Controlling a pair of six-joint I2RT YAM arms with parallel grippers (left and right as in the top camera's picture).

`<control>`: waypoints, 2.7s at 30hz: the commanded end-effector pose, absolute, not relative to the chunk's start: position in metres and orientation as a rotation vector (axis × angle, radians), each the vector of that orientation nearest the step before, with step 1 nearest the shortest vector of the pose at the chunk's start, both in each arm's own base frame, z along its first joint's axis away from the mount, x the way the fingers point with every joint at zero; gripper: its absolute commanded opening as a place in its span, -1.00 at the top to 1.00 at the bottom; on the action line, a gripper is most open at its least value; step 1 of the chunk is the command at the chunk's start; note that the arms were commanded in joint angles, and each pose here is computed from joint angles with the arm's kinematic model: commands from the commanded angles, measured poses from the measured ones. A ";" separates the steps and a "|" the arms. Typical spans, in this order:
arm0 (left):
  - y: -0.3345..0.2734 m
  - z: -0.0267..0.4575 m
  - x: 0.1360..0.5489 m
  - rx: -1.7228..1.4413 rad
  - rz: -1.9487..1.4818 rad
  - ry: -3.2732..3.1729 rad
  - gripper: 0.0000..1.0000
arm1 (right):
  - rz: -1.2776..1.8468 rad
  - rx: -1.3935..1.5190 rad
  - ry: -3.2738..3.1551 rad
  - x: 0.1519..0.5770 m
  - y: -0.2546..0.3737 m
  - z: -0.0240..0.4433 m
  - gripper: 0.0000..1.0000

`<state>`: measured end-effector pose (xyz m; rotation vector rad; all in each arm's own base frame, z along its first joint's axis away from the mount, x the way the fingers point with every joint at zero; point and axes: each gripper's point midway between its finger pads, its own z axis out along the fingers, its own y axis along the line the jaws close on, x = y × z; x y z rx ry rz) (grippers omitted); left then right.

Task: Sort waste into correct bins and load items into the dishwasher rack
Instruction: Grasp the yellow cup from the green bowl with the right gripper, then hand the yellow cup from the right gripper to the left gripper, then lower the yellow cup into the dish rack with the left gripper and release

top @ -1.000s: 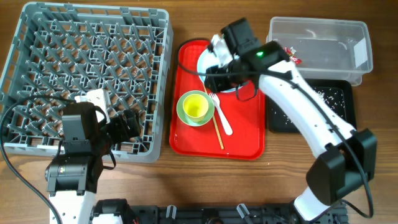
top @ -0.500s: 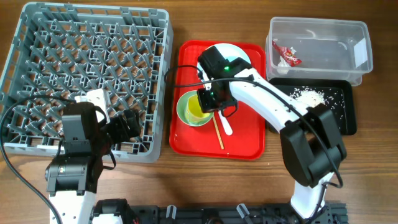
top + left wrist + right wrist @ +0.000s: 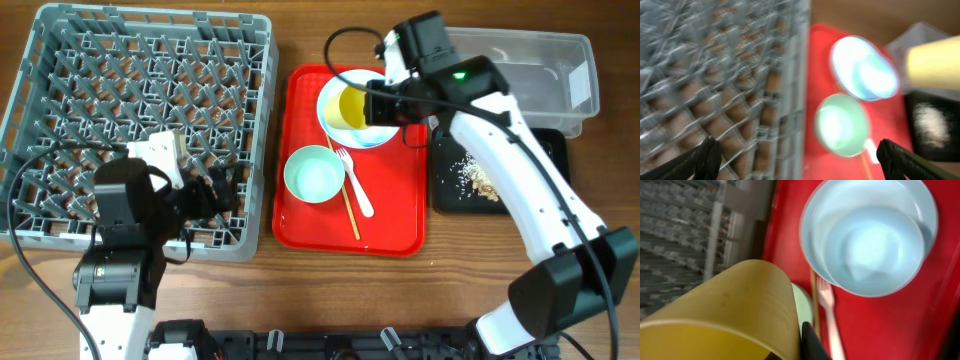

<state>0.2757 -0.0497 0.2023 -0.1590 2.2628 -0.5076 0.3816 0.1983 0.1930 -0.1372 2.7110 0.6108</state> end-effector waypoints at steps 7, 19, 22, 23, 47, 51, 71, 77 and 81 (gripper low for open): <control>-0.139 0.269 0.281 0.272 -1.252 1.986 -1.00 | 1.625 -0.596 2.417 0.319 0.287 0.273 0.91; -0.163 0.320 0.250 0.728 -1.467 1.664 -0.93 | 1.950 -0.762 2.268 0.281 0.309 0.307 0.91; -0.163 0.329 0.249 0.746 -1.466 1.636 -0.86 | 1.958 -0.744 2.284 0.281 0.309 0.307 0.92; -0.163 0.331 0.249 0.755 -1.458 1.624 -0.81 | 1.957 -0.745 2.284 0.281 0.309 0.306 0.91; -0.163 0.334 0.249 0.745 -1.469 1.627 -0.53 | 2.013 -0.755 2.301 0.270 0.317 0.310 0.91; -0.163 0.334 0.249 0.745 -1.469 1.627 -0.44 | 2.017 -0.746 2.310 0.270 0.317 0.310 0.92; -0.163 0.334 0.249 0.744 -1.469 1.627 -0.15 | 2.014 -0.742 2.330 0.267 0.319 0.308 0.66; -0.150 0.332 0.260 0.671 -1.434 1.651 -0.15 | 1.911 -0.662 2.405 0.279 0.316 0.296 0.24; -0.130 0.319 0.283 0.473 -1.370 1.735 -0.18 | 1.674 -0.486 2.528 0.307 0.301 0.271 0.21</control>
